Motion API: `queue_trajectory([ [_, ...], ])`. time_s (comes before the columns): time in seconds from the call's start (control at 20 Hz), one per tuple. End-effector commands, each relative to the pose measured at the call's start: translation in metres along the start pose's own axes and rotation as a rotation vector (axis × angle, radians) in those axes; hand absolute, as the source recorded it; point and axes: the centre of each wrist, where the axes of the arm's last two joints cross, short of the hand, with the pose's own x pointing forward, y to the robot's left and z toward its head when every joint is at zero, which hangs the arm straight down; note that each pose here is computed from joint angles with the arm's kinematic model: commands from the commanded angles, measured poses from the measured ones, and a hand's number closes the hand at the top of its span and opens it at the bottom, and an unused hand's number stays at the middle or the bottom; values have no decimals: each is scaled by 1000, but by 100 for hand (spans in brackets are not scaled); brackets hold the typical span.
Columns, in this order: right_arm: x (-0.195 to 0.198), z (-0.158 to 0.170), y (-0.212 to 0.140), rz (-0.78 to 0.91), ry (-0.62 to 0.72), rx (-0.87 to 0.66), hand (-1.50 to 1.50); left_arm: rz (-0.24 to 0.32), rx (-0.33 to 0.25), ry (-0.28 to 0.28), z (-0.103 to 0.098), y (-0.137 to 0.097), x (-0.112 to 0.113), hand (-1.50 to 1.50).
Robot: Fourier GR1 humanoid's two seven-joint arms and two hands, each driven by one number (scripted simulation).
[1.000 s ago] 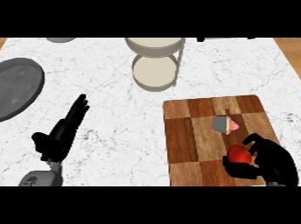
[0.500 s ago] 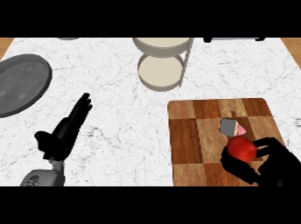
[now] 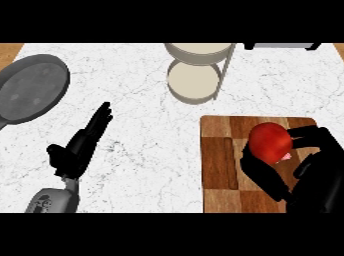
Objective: Pick the tomato from the cutting board and place it in the tiered basket
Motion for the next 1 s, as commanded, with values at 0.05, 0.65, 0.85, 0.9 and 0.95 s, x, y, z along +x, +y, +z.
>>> queue_trajectory([
  [0.05,43,-14,-14,-57,174,-51,150,-7,-21,5,4,-14,-12,0],
  [0.65,134,-104,-5,-90,268,-3,150,-10,-50,-36,-7,-2,8,0],
  [0.85,166,-133,1,-61,258,68,150,23,-68,-13,-9,-22,-4,0],
  [0.9,174,-137,5,-66,254,83,150,-1,-71,-18,-14,-31,6,0],
  [0.95,172,-146,9,-65,280,102,150,-1,-43,-20,-7,-25,-8,0],
])
